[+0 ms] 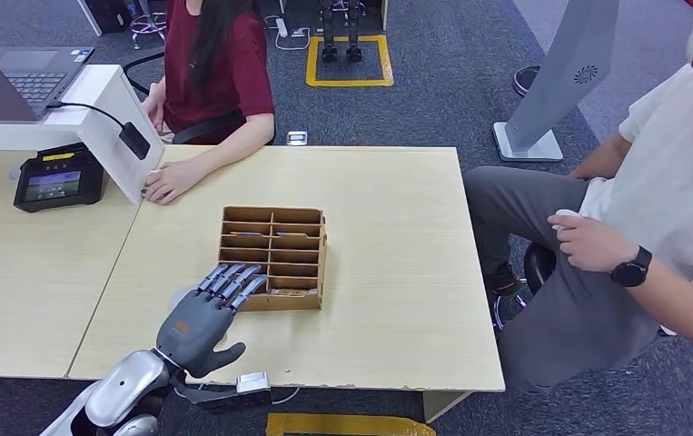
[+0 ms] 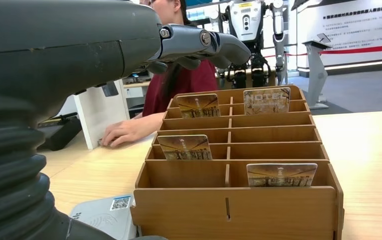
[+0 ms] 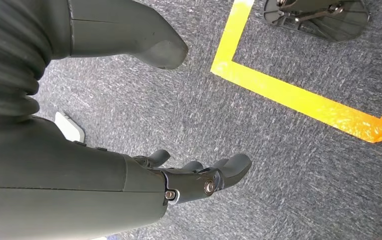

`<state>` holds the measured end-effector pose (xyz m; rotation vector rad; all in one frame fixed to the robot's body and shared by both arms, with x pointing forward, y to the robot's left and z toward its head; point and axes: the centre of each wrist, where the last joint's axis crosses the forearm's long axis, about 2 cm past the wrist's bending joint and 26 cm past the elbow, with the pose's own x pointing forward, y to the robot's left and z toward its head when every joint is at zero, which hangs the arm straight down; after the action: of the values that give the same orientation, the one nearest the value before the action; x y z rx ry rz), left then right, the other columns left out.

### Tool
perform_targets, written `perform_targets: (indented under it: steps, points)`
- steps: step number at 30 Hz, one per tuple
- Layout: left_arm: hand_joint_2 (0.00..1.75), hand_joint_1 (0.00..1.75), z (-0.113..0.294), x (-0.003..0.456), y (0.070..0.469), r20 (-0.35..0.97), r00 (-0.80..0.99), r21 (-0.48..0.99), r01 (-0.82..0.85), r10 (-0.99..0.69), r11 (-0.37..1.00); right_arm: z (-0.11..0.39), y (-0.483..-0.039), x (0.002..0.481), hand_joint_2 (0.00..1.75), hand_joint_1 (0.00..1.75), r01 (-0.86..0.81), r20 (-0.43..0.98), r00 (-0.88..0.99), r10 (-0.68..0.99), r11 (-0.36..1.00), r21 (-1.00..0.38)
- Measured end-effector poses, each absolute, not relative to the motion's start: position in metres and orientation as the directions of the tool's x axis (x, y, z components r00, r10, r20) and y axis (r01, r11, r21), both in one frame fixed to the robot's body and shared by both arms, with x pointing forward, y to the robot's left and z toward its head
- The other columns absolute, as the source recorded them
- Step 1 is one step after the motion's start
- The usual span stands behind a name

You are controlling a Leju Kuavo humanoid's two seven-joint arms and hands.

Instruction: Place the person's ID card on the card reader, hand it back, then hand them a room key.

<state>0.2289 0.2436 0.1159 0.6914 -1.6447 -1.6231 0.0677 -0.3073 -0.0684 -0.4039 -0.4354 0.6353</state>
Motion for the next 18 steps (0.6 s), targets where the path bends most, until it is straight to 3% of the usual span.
perform_targets:
  steps: [18]
  points:
    - [1.75,0.00,0.1162,0.2294,0.2421,0.120,-0.602,0.992,0.107,-0.789,0.070,-0.0690,-0.3069,0.0670,1.75,0.00,-0.476,0.259,0.724,0.639,0.735,-0.483]
